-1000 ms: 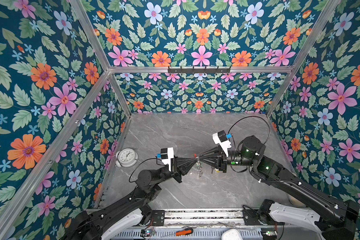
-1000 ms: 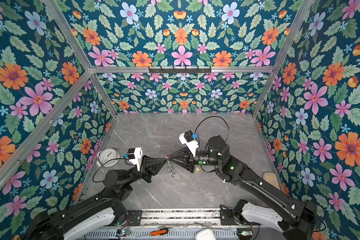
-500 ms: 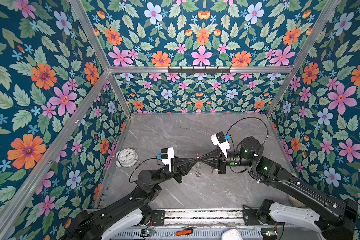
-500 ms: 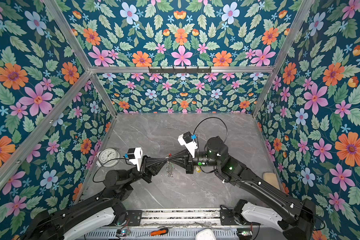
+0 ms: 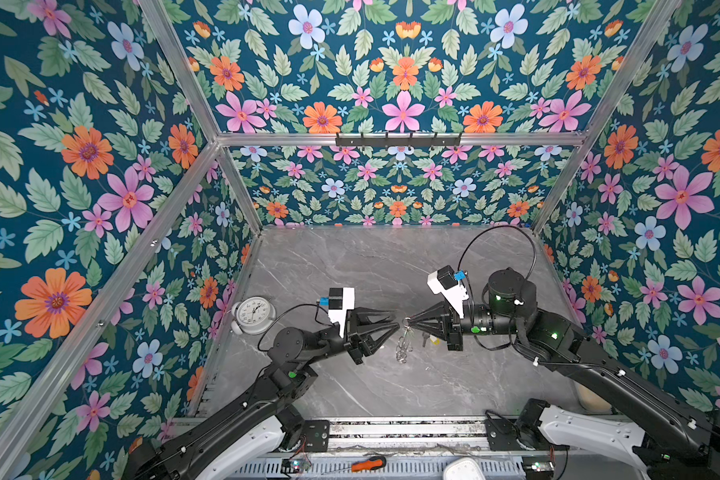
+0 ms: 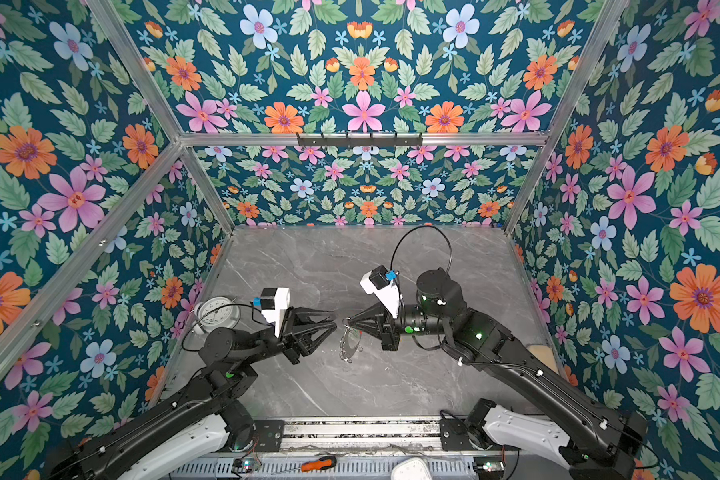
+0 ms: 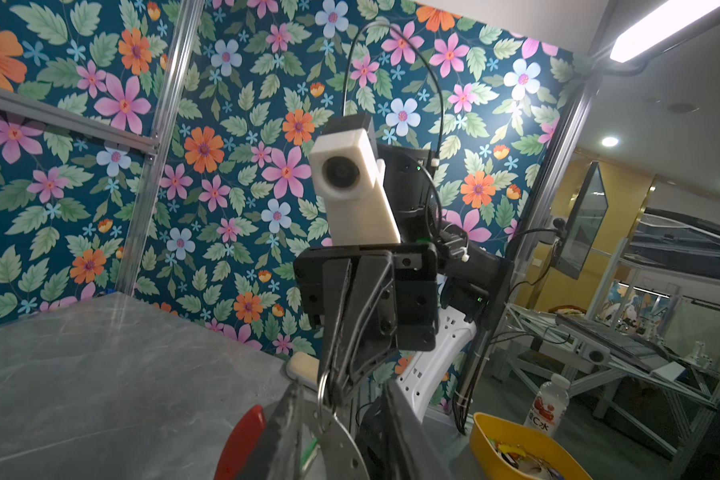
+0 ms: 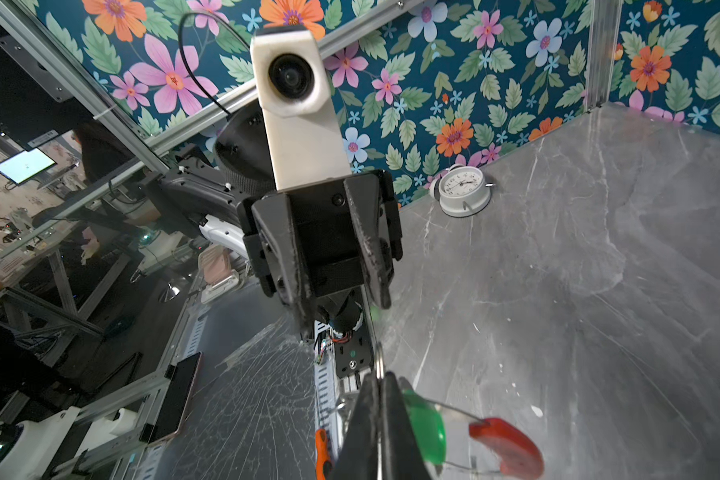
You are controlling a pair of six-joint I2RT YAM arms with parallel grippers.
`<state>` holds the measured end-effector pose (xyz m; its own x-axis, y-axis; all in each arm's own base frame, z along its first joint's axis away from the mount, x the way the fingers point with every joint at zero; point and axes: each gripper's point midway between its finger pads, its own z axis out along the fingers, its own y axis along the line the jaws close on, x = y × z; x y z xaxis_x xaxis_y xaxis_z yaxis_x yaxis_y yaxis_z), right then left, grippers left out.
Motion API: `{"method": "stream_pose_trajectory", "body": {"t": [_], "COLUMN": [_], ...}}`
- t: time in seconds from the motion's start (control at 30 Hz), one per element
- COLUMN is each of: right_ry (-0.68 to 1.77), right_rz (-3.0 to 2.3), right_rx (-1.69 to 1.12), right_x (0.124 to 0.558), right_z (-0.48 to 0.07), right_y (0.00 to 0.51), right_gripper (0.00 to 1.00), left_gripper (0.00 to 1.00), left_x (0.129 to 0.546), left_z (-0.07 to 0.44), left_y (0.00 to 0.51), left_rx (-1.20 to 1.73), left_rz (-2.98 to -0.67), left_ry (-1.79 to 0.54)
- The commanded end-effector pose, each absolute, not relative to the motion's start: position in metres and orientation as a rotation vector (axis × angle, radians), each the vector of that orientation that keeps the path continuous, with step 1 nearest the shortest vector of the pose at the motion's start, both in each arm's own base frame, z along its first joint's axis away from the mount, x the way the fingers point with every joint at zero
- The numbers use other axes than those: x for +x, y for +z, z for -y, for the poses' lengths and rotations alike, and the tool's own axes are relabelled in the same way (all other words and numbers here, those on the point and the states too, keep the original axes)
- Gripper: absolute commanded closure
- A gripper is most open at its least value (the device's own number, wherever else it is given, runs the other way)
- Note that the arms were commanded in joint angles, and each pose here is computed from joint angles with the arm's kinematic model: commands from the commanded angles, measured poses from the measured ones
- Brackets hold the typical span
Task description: Remove the keys from the keyring
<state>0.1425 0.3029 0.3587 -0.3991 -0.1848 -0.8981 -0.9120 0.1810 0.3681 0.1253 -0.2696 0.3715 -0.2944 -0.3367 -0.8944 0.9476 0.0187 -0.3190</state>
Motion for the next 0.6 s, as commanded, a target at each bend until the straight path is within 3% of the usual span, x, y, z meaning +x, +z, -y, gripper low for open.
{"method": "stream_pose_trajectory", "body": {"t": [0.0, 0.57], "right_ry": [1.238, 1.180], "right_rz": [-1.758, -1.789], "right_rx": [-1.122, -1.129], "right_x": [0.134, 0.140], "right_z": [-0.297, -0.296], "right_y": [0.352, 0.349], "right_gripper": [1.00, 1.00], "left_gripper": [0.66, 0.84], "left_x": [0.121, 0.105], "left_z": [0.278, 0.291], "left_y": [0.354, 0.360], "left_rx": [0.827, 0.967], "left_rz": [-1.320, -1.339], "left_ry": [-1.514, -1.639]}}
